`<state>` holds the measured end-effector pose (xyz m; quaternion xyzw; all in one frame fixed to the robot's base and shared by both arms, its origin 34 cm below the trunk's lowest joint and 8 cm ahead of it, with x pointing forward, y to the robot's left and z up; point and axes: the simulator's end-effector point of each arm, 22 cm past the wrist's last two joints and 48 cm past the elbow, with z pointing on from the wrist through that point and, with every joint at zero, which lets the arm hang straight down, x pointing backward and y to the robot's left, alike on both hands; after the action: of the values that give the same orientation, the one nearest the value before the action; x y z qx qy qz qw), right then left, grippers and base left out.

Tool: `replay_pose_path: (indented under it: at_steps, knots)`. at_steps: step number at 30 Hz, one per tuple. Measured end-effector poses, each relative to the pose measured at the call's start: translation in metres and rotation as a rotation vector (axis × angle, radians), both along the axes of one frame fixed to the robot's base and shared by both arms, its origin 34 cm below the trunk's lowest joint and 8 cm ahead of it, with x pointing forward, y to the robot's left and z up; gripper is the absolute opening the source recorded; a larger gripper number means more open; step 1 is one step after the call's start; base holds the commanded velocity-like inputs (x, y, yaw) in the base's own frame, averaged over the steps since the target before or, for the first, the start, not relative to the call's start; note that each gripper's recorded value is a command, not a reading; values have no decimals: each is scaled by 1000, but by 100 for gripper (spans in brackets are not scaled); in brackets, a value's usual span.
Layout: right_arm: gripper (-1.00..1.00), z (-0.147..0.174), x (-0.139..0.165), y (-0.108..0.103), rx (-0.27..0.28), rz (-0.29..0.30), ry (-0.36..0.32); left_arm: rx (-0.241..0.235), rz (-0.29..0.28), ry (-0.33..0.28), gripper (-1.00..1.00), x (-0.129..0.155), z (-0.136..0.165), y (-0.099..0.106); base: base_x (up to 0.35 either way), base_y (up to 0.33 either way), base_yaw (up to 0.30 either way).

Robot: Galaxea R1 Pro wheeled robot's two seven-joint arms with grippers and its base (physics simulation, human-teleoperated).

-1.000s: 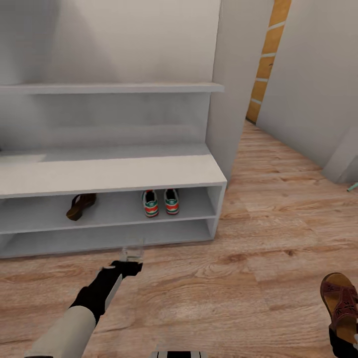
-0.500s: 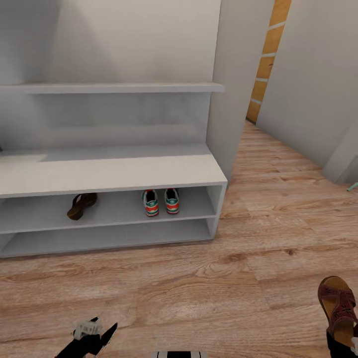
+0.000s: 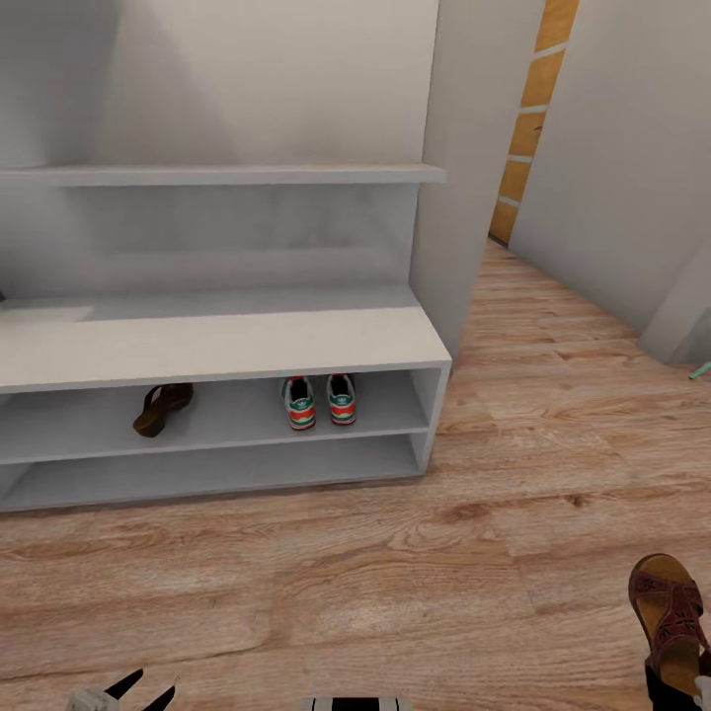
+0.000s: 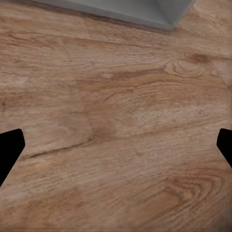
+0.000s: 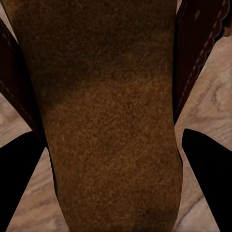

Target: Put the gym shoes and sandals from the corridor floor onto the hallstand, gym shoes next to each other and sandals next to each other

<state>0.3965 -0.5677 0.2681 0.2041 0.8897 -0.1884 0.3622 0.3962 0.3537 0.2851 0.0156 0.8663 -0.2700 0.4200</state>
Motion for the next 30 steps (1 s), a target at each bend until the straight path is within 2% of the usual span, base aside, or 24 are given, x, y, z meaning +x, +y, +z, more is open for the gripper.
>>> replay_pose_path:
  at_steps: [12,30]
  knots:
    - [-100,-5,1,12,10,2,-14,-6,-2,5,100,-2,-1,-3,0,33,0]
    - [-100,-19,-13,21,38,-13,15,-6,-2,6,100,-2,-2,-3,-60,285,0]
